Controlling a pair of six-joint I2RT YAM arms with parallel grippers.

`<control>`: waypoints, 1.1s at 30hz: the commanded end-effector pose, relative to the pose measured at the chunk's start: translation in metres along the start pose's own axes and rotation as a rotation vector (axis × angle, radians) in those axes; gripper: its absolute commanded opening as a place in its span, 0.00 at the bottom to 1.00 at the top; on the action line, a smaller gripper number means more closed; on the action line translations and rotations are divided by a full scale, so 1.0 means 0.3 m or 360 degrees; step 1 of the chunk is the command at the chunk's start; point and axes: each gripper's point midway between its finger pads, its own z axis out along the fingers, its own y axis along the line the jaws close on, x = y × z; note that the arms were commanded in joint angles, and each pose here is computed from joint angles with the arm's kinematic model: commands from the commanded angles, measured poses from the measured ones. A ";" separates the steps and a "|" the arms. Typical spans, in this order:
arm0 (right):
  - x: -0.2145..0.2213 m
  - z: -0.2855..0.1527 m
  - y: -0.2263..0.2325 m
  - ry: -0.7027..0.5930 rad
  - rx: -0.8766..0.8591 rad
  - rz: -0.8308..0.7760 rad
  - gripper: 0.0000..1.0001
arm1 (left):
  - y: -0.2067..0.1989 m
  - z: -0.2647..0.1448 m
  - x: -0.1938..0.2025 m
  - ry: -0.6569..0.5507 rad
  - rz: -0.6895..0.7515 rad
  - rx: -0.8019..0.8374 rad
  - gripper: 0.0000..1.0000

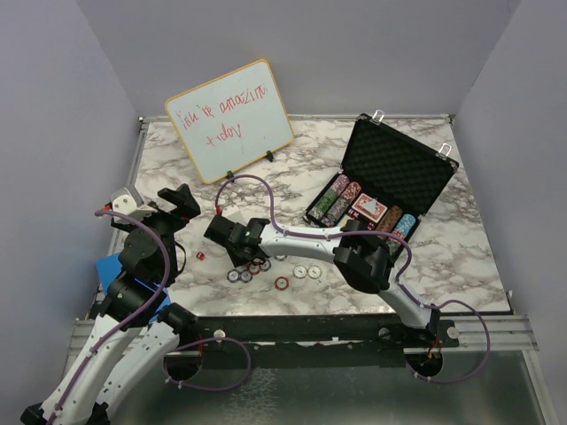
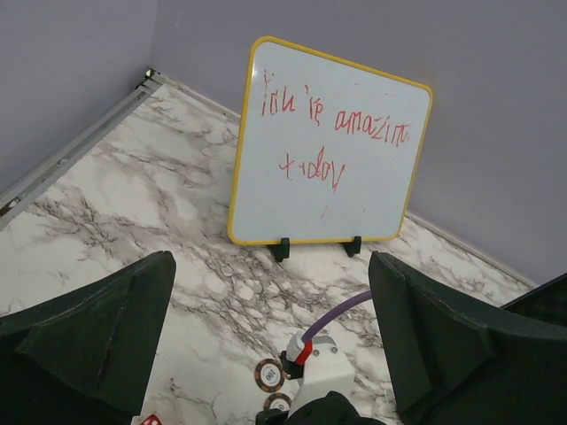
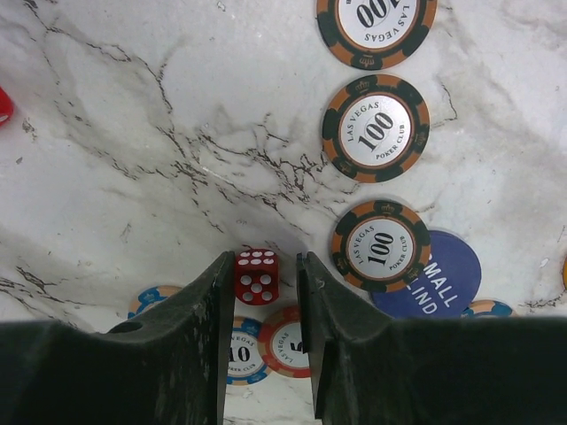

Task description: Pack up texas hold em set

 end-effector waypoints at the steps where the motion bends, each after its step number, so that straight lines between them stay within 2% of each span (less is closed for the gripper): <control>1: 0.006 -0.015 -0.023 0.0010 0.0069 0.0015 0.35 | 0.017 -0.001 0.007 -0.0010 0.0011 -0.0024 0.99; 4: -0.006 -0.028 -0.025 -0.0010 0.0071 0.0021 0.30 | 0.016 -0.001 0.007 -0.0010 0.0010 -0.0023 0.99; 7: -0.014 -0.036 -0.027 -0.0022 0.0069 0.0008 0.12 | 0.016 0.000 0.010 -0.0008 0.0013 -0.0025 0.99; 9: -0.017 -0.039 -0.028 -0.0026 0.0067 0.0002 0.08 | 0.014 0.001 0.011 -0.0005 0.0014 -0.0022 0.99; 12: -0.015 -0.039 -0.029 -0.0021 0.0070 -0.0001 0.12 | 0.014 0.002 0.015 0.0001 0.0018 -0.0021 0.99; 15: -0.010 -0.039 -0.036 -0.0009 0.0090 -0.0004 0.31 | 0.013 0.002 0.016 0.0001 0.0019 -0.0020 0.99; 17: -0.007 -0.041 -0.042 -0.0001 0.0104 -0.0003 0.38 | 0.014 0.002 0.017 0.0002 0.0019 -0.0020 0.99; 33: -0.039 -0.079 -0.036 -0.0045 0.0072 0.0005 0.34 | 0.015 0.006 0.030 0.0011 0.0030 -0.0024 0.99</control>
